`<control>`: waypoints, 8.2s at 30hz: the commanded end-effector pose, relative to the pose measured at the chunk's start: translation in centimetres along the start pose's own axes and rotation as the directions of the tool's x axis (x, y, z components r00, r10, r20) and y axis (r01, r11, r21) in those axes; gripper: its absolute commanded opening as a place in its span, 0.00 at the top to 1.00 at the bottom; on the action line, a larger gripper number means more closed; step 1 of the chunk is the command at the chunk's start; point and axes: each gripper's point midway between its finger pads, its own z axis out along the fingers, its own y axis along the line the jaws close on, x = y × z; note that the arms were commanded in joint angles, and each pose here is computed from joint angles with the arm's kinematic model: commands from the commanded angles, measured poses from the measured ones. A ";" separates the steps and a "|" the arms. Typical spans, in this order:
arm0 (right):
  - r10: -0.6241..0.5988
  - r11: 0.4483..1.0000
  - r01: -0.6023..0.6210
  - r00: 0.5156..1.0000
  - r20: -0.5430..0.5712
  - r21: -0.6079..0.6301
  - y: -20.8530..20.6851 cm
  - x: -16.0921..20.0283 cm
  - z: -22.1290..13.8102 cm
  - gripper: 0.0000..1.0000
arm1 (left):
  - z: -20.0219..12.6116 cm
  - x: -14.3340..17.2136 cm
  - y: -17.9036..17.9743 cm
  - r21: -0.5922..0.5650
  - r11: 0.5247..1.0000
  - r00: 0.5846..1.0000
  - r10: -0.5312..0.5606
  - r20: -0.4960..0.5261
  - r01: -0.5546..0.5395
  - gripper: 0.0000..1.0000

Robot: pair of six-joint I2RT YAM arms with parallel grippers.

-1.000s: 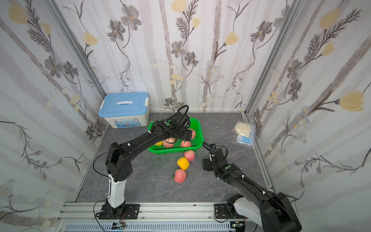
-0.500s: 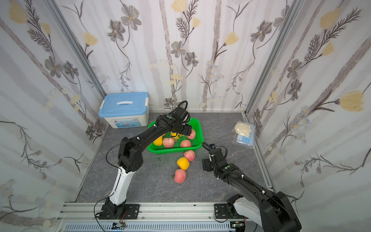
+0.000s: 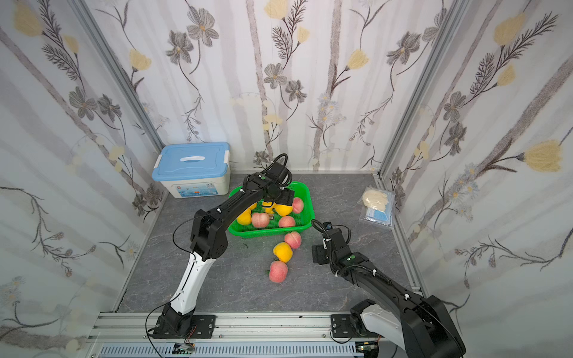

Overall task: Put the peaches into the basket
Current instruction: Place the peach in the basket, then pick up the peach from the center of the board.

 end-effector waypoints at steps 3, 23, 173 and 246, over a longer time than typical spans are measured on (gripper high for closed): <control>0.005 1.000 -0.005 1.000 0.027 0.005 0.1 -0.8 0.0 0.15 | -1.5 -0.1 -0.2 0.005 1.000 1.000 -0.005 0.004 0.005 0.11; 0.001 1.000 -0.001 0.999 0.037 0.003 0.1 -0.9 -0.3 0.14 | -9.0 2.8 0.5 0.037 0.999 0.995 -0.042 0.090 0.039 0.11; -0.233 0.965 0.196 0.946 -0.225 -0.175 19.5 6.8 -0.7 0.32 | -10.2 23.3 12.9 0.001 0.879 0.873 -0.474 0.118 0.477 0.04; -0.157 0.896 0.206 0.975 0.155 -0.394 24.5 -13.9 -7.1 0.34 | -9.6 23.5 11.7 0.026 0.875 0.872 -0.484 0.066 0.484 0.04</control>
